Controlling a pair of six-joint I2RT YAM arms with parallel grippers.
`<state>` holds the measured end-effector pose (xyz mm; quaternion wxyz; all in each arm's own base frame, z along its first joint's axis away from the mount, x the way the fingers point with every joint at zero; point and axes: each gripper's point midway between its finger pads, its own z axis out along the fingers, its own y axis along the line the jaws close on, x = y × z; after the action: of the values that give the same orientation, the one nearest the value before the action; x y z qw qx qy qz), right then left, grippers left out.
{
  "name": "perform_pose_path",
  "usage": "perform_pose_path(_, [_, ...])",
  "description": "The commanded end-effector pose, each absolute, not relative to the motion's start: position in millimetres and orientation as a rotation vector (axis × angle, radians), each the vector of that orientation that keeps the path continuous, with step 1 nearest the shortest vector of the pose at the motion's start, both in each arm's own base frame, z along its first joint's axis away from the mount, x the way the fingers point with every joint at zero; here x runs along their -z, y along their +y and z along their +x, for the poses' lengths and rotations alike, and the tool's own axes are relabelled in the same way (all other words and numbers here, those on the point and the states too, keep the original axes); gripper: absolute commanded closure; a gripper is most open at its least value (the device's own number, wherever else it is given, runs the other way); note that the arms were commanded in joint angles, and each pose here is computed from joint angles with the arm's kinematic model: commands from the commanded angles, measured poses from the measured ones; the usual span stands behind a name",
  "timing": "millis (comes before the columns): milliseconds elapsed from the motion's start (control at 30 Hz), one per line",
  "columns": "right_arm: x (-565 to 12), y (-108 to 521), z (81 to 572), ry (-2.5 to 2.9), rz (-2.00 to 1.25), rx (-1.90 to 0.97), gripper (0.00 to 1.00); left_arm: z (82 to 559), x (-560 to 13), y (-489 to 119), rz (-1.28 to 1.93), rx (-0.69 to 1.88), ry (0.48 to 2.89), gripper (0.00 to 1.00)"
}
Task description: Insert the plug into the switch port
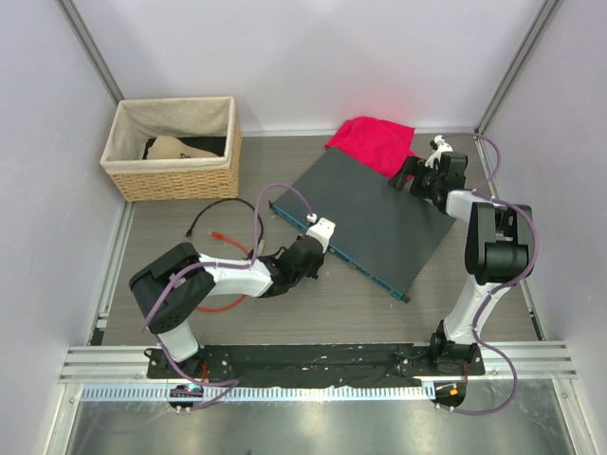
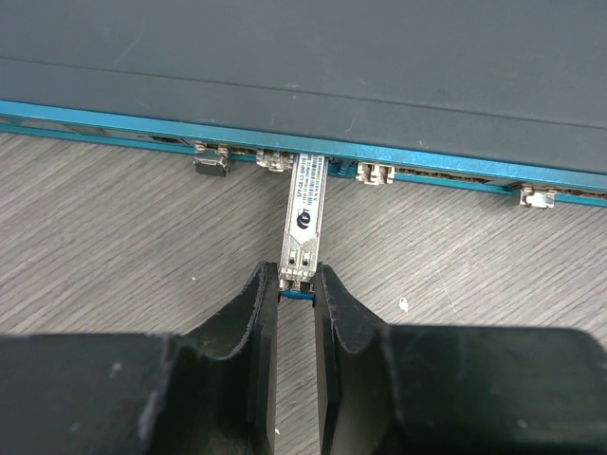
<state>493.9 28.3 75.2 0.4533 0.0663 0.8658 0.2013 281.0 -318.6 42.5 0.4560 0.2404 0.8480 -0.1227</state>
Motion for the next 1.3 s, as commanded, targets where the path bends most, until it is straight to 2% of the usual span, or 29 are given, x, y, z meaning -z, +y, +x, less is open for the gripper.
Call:
perform_pose_path(0, [-83.3, 29.3, 499.6, 2.096, 0.145, -0.511, 0.05, 304.9, -73.0, -341.4, 0.485, 0.384, 1.960, 1.00])
perform_pose_path(600, [-83.7, 29.5, 499.4, 2.095, 0.142, -0.511, 0.05, 307.5, -110.1, -359.4, 0.480, 0.482, 1.872, 1.00])
perform_pose_path(1267, [-83.8, 29.4, 498.6, 2.095, 0.137, -0.509, 0.05, 316.7, -134.2, -352.6, 0.400, 0.457, 1.819, 1.00])
